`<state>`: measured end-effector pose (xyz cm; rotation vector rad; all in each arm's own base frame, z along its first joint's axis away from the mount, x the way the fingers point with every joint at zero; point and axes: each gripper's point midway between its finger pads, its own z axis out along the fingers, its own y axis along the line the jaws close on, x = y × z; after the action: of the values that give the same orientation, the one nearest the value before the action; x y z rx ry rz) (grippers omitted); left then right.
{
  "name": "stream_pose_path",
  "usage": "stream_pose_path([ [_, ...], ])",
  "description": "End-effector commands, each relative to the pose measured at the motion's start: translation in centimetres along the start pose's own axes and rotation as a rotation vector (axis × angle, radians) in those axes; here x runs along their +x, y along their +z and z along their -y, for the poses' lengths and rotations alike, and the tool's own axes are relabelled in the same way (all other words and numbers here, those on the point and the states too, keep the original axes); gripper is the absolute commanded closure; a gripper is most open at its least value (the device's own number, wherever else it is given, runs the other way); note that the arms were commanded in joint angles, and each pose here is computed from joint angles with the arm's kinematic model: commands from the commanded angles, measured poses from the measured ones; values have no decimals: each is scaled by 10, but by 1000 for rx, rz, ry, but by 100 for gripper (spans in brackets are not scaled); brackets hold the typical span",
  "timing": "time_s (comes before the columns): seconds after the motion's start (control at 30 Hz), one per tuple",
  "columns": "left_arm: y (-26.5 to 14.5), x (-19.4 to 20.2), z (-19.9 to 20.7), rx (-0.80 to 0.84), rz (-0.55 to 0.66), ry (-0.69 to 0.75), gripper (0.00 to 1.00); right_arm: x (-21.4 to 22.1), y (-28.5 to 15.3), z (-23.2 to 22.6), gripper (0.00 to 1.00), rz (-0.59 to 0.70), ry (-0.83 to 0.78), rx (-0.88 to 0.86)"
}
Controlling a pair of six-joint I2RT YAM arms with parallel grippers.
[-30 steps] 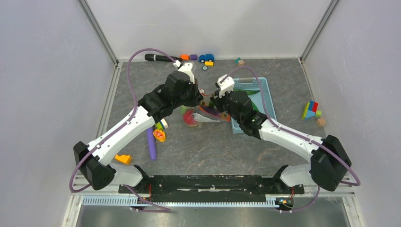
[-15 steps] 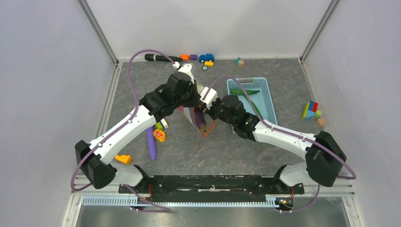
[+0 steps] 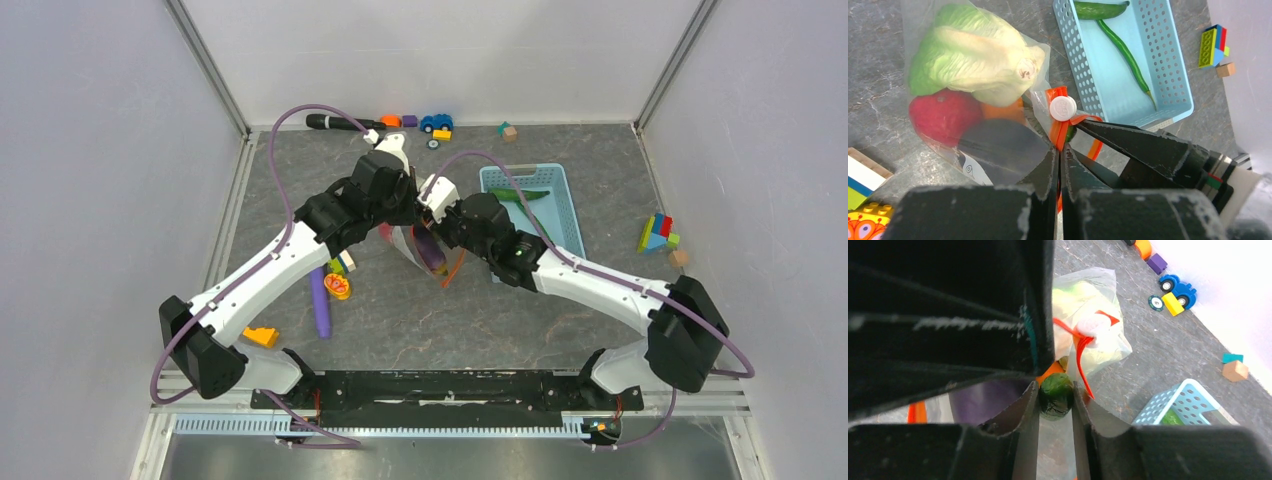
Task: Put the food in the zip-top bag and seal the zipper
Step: Adjust the zipper food storage bag at the center of the board.
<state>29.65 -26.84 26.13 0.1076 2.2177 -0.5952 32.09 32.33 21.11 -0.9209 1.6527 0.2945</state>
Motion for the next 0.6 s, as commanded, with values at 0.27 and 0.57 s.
stream_pose_path([
  [0.27, -15, -61, 28, 93, 174, -141, 98, -68, -66, 4, 23, 169, 26, -82],
  [0.57, -4, -47, 18, 86, 117, -124, 98, -98, -103, 32, 2, 275, 156, -21],
])
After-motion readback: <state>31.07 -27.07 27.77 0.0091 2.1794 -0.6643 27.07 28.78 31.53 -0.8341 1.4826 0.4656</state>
